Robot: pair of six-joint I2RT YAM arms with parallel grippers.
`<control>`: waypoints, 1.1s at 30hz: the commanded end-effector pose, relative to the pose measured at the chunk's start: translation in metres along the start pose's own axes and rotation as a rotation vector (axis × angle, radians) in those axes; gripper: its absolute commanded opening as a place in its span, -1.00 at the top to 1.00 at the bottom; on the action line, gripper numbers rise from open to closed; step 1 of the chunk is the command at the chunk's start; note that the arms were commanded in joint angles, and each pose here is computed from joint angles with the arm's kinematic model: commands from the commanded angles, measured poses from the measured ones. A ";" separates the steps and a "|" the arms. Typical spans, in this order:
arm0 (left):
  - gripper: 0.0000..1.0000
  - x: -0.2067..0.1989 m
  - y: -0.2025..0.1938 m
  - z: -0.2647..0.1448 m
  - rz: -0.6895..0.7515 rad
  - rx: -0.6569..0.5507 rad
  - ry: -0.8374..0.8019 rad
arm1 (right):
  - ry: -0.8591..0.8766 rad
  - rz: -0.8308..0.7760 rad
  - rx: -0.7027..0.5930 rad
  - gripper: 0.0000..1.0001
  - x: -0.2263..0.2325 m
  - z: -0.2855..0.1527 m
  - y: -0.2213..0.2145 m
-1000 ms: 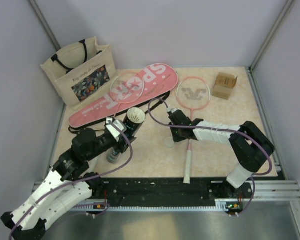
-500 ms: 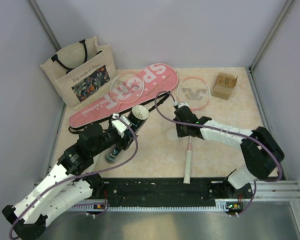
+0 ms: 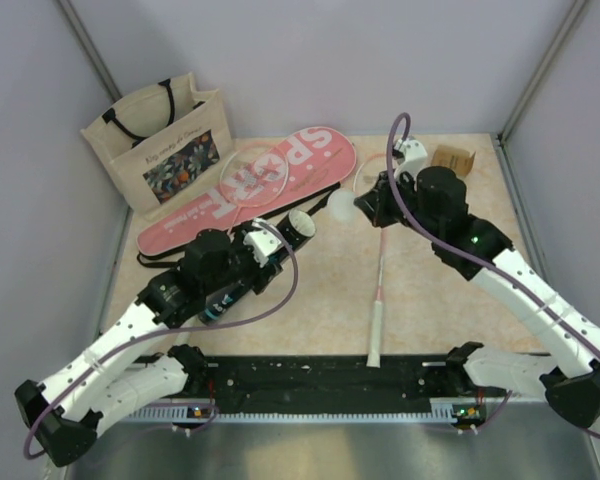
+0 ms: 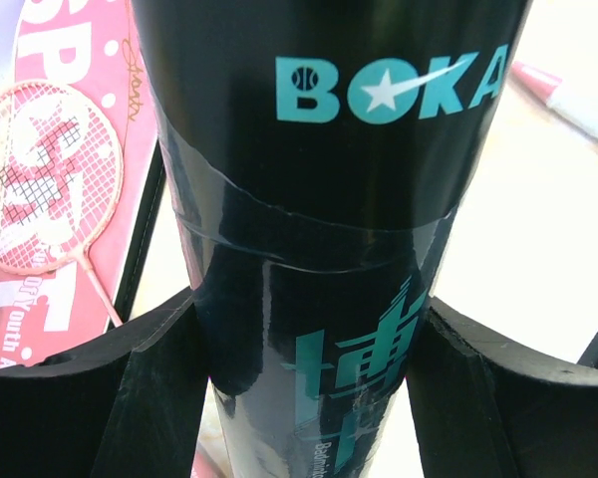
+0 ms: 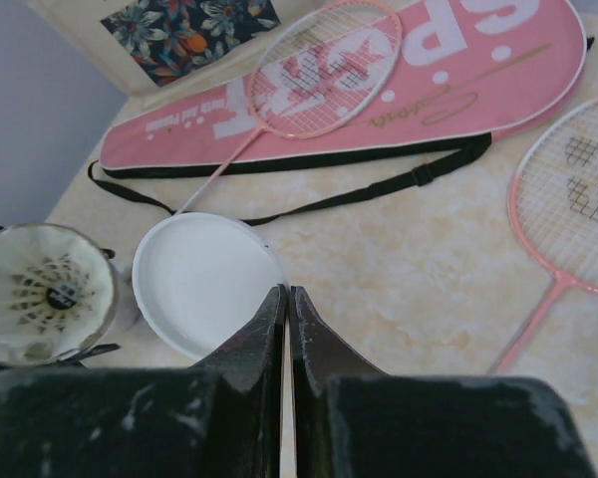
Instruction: Pack up the badminton gear
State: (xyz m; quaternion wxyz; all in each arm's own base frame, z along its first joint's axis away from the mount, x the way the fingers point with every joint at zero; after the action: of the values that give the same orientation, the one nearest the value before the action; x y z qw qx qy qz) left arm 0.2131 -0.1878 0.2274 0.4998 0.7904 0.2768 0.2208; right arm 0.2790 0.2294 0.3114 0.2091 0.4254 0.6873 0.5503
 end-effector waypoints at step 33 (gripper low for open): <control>0.53 -0.011 0.026 0.010 0.157 -0.079 -0.116 | 0.200 -0.342 0.032 1.00 0.117 -0.003 -0.012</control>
State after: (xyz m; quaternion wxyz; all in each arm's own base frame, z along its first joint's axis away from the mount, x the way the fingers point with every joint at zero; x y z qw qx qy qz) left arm 0.2073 -0.1949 0.2123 0.4636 0.8317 0.2453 0.1823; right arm 0.2341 0.3098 0.3043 0.2697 0.2942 0.7706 0.4969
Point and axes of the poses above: each gripper's point midway between its finger pads, its own z axis out along the fingers, its own x axis along the line the jaws close on, y = z × x, the point moved 1 cm from there along -z, back along the fingers, and after that the axes turned 9 degrees about -z, right-handed, at the moved point
